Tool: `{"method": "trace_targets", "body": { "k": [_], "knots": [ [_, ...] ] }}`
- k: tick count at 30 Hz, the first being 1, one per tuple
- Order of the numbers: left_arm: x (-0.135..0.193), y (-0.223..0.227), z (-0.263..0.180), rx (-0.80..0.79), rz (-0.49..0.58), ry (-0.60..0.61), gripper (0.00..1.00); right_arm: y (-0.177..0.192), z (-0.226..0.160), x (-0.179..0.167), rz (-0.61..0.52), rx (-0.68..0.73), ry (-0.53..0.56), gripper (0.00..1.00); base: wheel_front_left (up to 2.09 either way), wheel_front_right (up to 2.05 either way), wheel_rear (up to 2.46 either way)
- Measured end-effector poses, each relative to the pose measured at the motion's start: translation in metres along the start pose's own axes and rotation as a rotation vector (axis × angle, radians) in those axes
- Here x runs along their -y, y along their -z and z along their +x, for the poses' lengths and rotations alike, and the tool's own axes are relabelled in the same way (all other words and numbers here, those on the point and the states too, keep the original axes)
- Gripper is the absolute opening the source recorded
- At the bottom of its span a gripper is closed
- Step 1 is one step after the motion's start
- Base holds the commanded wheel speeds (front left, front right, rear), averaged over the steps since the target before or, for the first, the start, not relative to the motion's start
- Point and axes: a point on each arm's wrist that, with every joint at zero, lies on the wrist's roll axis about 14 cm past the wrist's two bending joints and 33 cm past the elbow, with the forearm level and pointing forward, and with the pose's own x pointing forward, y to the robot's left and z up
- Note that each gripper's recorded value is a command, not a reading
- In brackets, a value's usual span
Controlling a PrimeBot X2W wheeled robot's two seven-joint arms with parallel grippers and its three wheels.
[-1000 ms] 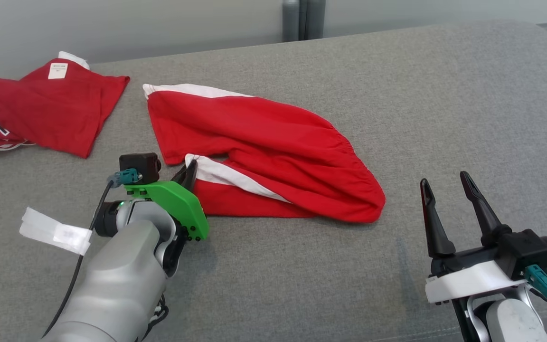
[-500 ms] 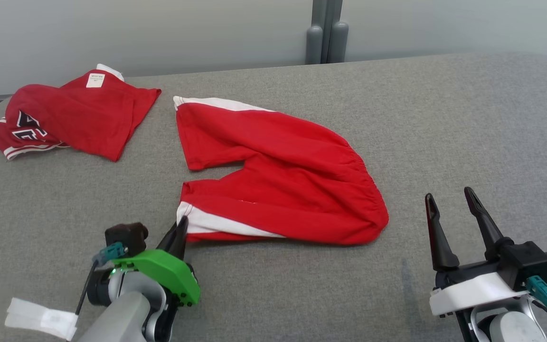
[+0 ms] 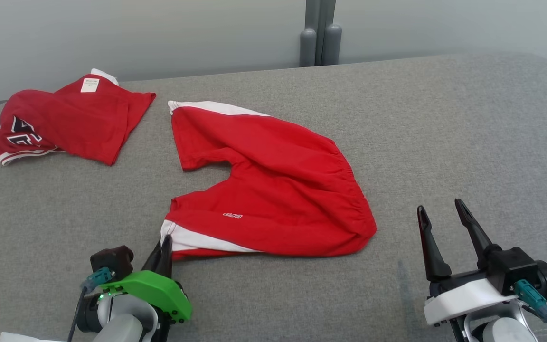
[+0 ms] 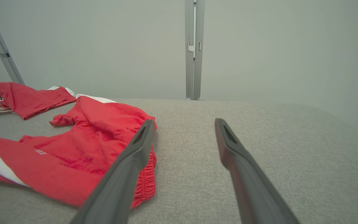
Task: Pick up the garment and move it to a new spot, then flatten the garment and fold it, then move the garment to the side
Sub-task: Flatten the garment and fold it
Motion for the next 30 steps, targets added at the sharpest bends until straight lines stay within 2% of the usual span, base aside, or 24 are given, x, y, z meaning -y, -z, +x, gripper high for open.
{"method": "trace_targets", "body": {
  "k": [1,8,15,30],
  "knots": [
    [-0.001,-0.007,-0.001,0.027,0.002,-0.005,1.0,0.002,-0.001,-0.002,-0.001,-0.007,-0.004,1.0,0.0,0.0,0.0],
    [-0.01,-0.029,-0.014,0.119,0.033,-0.033,1.0,0.015,-0.006,-0.015,-0.008,-0.052,-0.044,1.0,0.0,0.0,0.0],
    [-0.008,-0.036,-0.034,0.184,0.031,-0.041,1.0,0.049,-0.01,-0.036,-0.042,-0.163,-0.121,1.0,0.0,0.0,0.0],
    [-0.011,-0.049,-0.056,0.266,0.022,-0.07,1.0,0.097,0.026,-0.071,-0.125,-0.316,-0.297,1.0,0.0,0.0,0.0]
  ]
}}
